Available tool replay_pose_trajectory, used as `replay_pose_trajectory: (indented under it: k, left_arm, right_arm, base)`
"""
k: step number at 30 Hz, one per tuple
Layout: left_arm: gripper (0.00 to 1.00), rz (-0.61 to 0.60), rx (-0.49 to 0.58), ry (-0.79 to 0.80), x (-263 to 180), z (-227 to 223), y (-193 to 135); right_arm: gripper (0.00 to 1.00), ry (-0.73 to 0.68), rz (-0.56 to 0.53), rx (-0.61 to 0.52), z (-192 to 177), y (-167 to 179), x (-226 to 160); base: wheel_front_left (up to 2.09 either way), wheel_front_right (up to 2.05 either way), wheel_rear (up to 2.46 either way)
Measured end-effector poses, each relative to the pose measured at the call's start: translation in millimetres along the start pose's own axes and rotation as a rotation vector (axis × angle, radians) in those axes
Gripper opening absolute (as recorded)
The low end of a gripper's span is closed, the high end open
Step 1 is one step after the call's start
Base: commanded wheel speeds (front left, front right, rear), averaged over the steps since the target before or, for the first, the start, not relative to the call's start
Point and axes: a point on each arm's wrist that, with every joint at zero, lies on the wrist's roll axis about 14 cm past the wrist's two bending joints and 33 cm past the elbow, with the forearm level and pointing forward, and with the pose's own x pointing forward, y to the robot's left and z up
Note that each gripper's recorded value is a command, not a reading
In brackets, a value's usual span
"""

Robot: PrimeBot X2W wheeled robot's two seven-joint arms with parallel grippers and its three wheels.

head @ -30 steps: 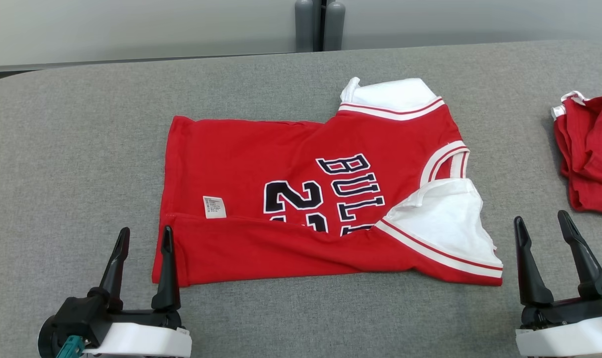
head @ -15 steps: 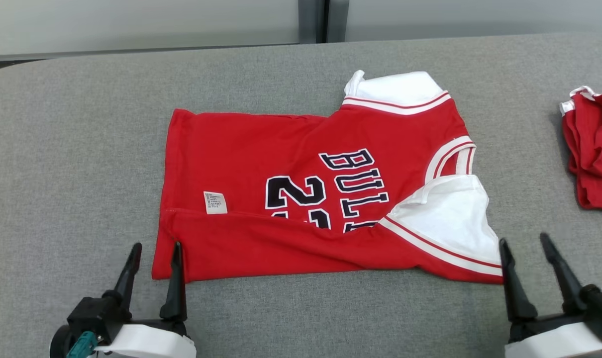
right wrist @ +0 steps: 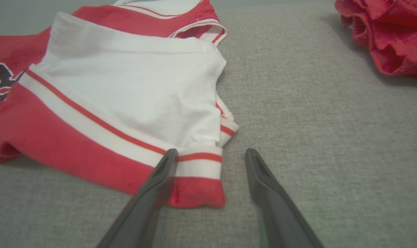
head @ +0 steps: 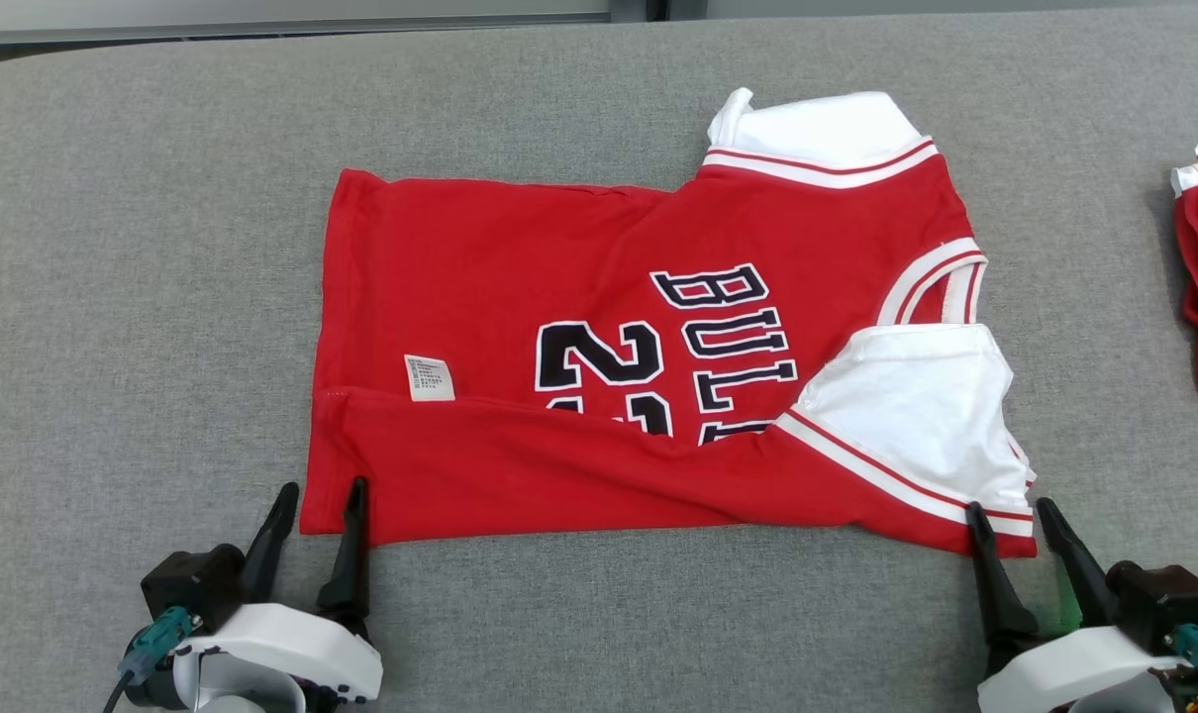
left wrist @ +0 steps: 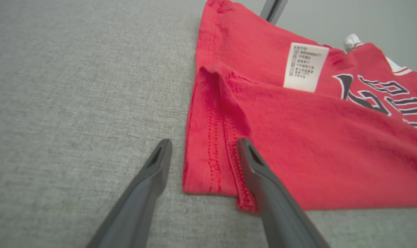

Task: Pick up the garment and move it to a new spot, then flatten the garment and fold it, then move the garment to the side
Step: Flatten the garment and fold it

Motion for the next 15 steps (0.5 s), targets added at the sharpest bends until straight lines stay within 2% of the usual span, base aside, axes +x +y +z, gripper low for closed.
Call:
replay_pose_trajectory:
  k: [1,2,15]
  left_arm:
    - [0.19,0.001,-0.007,0.004,1.2,-1.0,0.6]
    - [0.00,-0.002,-0.006,0.005,2.4,-1.1,0.7]
    - [0.00,-0.007,0.011,-0.048,-16.2,16.7,5.6]
  right_arm:
    - [0.28,0.010,0.004,0.002,-1.7,0.8,1.6]
    - [0.00,0.007,0.008,0.009,-0.5,1.9,3.2]
    - [0.00,-0.089,-0.004,0.026,33.6,-8.1,-5.7]
  base:
    - [0.00,0.00,0.00]
    - [0.00,0.00,0.00]
    - [0.00,0.00,0.00]
